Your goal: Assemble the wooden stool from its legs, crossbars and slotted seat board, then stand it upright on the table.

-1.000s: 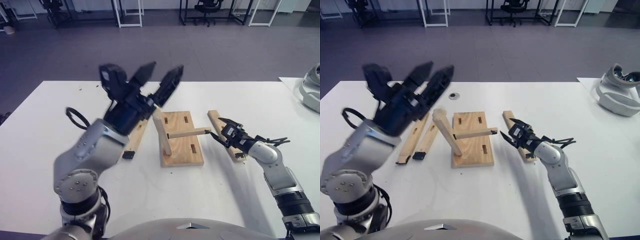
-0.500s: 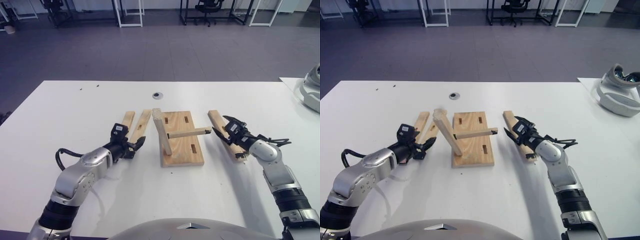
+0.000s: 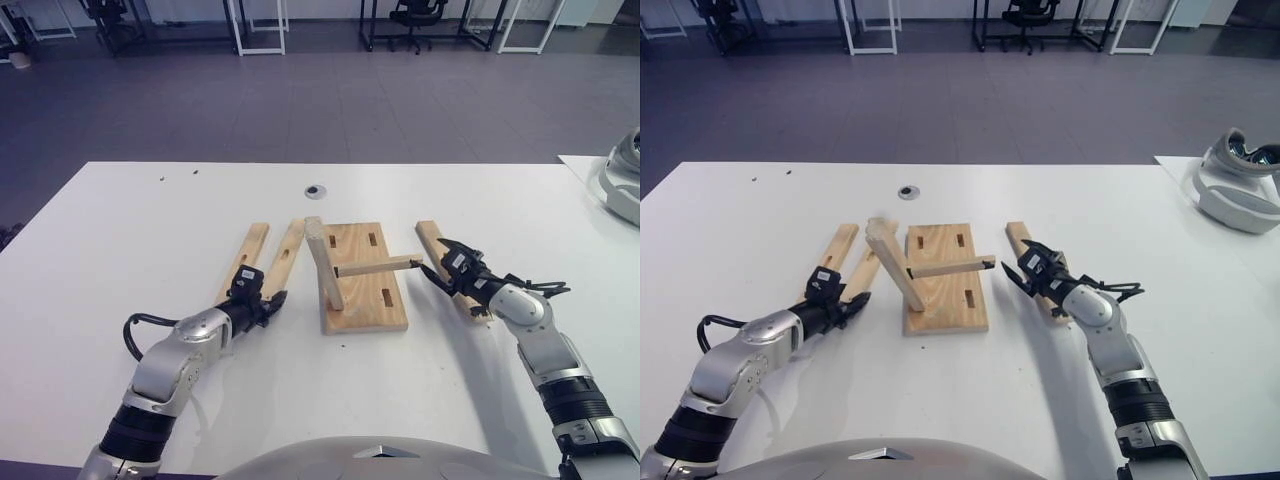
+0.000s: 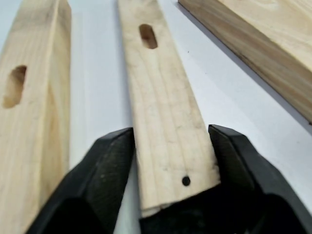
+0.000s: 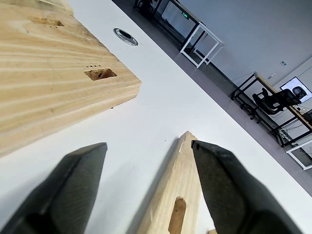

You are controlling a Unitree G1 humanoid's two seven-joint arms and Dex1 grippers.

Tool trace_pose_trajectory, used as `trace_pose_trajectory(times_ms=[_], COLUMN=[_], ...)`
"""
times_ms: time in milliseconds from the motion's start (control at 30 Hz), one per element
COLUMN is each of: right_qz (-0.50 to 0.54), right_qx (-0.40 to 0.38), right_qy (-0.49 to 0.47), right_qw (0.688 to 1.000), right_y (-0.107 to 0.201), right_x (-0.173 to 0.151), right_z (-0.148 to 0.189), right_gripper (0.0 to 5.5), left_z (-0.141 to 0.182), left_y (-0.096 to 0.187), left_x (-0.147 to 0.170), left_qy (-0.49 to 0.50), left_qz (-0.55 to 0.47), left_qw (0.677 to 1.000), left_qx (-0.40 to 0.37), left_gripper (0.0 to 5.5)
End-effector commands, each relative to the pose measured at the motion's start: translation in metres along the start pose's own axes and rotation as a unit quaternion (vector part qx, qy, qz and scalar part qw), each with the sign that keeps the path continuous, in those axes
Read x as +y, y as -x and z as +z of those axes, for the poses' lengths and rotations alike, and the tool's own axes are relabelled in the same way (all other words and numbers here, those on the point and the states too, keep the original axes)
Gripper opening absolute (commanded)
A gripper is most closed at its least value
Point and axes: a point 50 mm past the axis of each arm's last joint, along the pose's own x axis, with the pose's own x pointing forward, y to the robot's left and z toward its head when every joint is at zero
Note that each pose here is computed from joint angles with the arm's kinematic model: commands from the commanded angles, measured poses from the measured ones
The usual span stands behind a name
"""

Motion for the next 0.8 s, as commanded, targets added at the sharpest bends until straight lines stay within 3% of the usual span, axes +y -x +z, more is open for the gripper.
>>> trace_pose_trajectory(times_ms=[33, 133, 233, 367, 533, 667, 800], right_qz=[-0.012, -0.034, -0.053, 0.013, 0.143, 0.189, 0.201], right_qx=[-0.004, -0.029, -0.107, -0.222, -0.329, -0.373, -0.409], right_qy=[0.014, -0.031, -0.16, -0.32, -0.434, -0.51, -0.528], right_qw=[1.0, 0.999, 0.98, 0.921, 0.826, 0.752, 0.717], right_y=[-0.002, -0.006, -0.017, -0.033, -0.049, -0.05, -0.037], right_x=[-0.009, -0.024, -0.058, -0.088, -0.078, -0.08, -0.087], right_z=[0.004, 0.014, 0.046, 0.102, 0.18, 0.215, 0.226], right_gripper=[3.24, 3.24, 3.24, 3.24, 3.24, 3.24, 3.24], left_z=[-0.01, 0.006, 0.046, 0.101, 0.153, 0.166, 0.16], left_y=[0.0, 0.002, 0.014, 0.035, 0.045, 0.042, 0.035], left_x=[0.0, 0.003, 0.01, 0.023, -0.003, -0.028, -0.034], left_qy=[0.019, 0.037, 0.034, -0.011, -0.134, -0.197, -0.223], left_qz=[0.014, 0.021, 0.026, 0.02, -0.069, -0.14, -0.16], left_qw=[1.0, 0.999, 0.991, 0.968, 0.925, 0.895, 0.891], left_qx=[0.015, -0.034, -0.13, -0.25, -0.35, -0.376, -0.362], left_gripper=[2.13, 2.13, 2.13, 2.13, 2.13, 2.13, 2.13])
